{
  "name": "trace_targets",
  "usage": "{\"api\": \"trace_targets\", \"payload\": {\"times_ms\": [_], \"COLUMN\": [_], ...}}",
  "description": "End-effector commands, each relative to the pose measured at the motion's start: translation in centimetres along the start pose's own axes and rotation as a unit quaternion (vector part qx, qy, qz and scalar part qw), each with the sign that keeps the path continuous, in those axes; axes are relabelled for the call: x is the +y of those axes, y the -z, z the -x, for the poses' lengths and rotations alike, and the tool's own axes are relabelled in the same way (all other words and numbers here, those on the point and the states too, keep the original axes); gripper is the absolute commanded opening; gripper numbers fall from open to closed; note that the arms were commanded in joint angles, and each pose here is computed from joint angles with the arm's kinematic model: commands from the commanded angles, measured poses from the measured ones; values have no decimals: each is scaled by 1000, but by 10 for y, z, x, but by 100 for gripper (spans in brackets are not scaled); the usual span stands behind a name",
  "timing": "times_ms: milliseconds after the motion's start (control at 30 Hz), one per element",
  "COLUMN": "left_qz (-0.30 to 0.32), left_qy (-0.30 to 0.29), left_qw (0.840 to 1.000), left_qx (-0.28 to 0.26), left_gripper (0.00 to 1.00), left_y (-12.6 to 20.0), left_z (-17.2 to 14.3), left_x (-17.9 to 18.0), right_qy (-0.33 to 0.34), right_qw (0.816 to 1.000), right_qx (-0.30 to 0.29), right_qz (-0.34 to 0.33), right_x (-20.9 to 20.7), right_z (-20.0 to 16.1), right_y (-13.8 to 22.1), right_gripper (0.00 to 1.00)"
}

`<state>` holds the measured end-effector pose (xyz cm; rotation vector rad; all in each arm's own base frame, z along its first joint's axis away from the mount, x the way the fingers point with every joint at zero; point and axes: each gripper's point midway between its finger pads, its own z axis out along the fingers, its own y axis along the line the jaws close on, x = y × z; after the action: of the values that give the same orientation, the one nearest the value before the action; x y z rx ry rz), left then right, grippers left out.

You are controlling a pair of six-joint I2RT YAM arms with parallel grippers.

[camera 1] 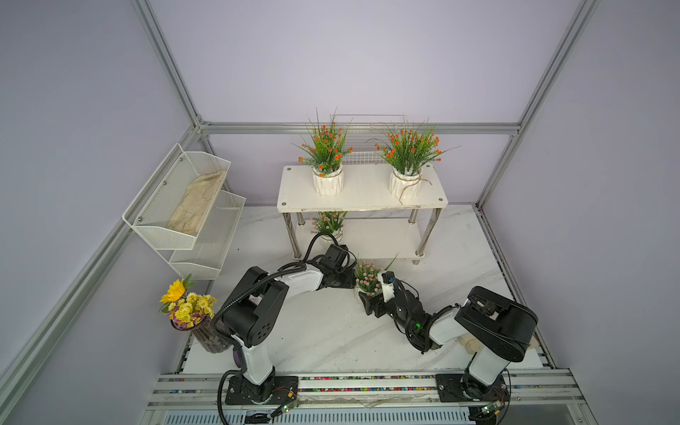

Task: Place the baby's breath potted plants on the rack by color
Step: Pick up the baby's breath potted plant from the center of the board.

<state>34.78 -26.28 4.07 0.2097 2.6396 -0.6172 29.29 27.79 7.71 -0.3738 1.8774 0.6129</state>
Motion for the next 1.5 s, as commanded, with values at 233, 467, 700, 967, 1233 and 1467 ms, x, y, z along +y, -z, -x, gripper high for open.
{"api": "trace_targets", "payload": {"times_ms": [233, 467, 700, 967, 1233, 1467], "left_qz": [-73, -74, -71, -69, -52, -28], "left_qy": [-20, -22, -21, -21, -24, -15], "left_qw": [997, 997, 997, 997, 998, 999], "left_qx": [23, 24, 23, 22, 13, -10], "left_gripper": [50, 50, 50, 50, 49, 50], "left_y": [1, 4, 5, 6, 15, 35], "left_z": [-14, -14, -17, -17, -15, -11], "left_x": [-44, -45, -43, -41, -35, -18], "right_qy": [-15, -7, -6, -12, -5, 6], "right_qw": [999, 1000, 1000, 1000, 999, 997], "right_qx": [-10, -3, -8, -23, -44, -71], "right_qz": [28, 24, 22, 8, 2, -2], "right_x": [16, 16, 18, 12, 9, 11], "right_z": [13, 8, 12, 17, 30, 55], "right_y": [-3, -12, -21, -15, -3, 6], "right_gripper": [95, 95, 97, 85, 74, 72]}}
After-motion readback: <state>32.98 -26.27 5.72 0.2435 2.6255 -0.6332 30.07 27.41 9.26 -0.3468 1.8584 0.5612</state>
